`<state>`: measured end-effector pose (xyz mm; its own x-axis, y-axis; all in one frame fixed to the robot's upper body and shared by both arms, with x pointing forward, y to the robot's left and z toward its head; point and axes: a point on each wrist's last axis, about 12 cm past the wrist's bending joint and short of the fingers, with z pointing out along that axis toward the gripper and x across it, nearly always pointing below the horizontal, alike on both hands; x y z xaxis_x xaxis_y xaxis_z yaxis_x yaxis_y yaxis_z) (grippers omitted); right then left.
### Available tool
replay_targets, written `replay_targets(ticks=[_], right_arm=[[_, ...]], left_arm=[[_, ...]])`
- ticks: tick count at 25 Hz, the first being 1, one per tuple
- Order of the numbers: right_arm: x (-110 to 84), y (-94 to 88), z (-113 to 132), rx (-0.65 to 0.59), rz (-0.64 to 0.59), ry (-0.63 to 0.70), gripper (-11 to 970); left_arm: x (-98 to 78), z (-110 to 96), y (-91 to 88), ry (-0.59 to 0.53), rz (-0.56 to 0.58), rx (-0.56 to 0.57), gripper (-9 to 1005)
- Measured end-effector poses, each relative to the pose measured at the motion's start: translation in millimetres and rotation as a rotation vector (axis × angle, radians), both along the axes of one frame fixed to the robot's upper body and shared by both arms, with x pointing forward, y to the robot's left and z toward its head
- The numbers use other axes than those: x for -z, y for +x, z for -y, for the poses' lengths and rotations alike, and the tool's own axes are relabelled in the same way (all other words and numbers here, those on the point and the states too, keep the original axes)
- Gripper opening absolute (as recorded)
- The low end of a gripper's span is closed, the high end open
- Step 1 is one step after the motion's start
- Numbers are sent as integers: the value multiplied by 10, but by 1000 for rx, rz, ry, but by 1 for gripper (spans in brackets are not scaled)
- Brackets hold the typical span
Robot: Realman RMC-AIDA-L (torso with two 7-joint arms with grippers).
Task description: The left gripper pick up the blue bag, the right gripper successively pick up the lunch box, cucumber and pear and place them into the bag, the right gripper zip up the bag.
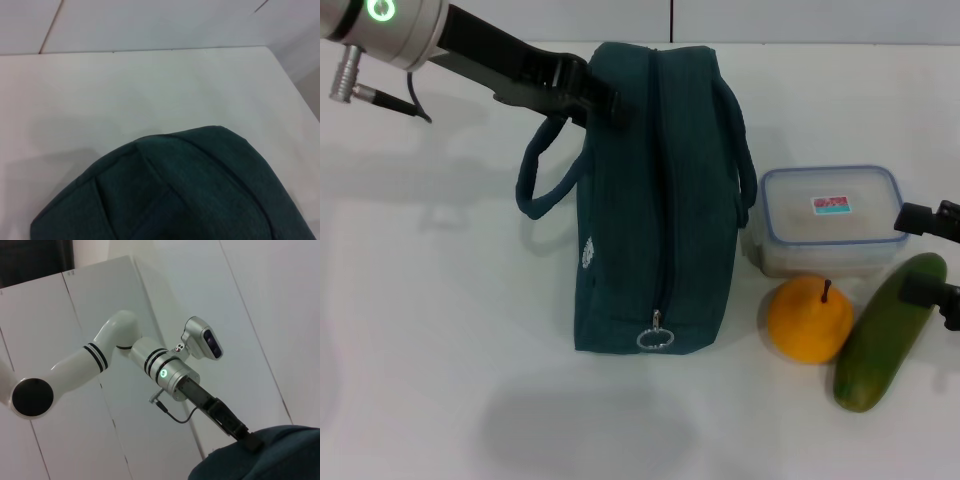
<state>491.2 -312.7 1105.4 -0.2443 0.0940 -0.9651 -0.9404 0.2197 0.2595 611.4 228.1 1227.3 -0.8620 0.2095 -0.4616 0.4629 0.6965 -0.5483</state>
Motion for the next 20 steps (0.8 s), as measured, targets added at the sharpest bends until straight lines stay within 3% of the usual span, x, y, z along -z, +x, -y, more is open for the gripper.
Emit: replay_targets(ticks=[11, 14, 20], right_arm=[[25, -26, -15, 4, -11, 9, 788], [34, -18, -18, 14, -14, 7, 786], [72, -8, 0, 85, -28, 42, 783]], left_arm=[[9, -23, -11, 4, -7, 7, 375], [7, -32, -14, 4, -11, 5, 178], [7, -38, -16, 2, -15, 1, 55]])
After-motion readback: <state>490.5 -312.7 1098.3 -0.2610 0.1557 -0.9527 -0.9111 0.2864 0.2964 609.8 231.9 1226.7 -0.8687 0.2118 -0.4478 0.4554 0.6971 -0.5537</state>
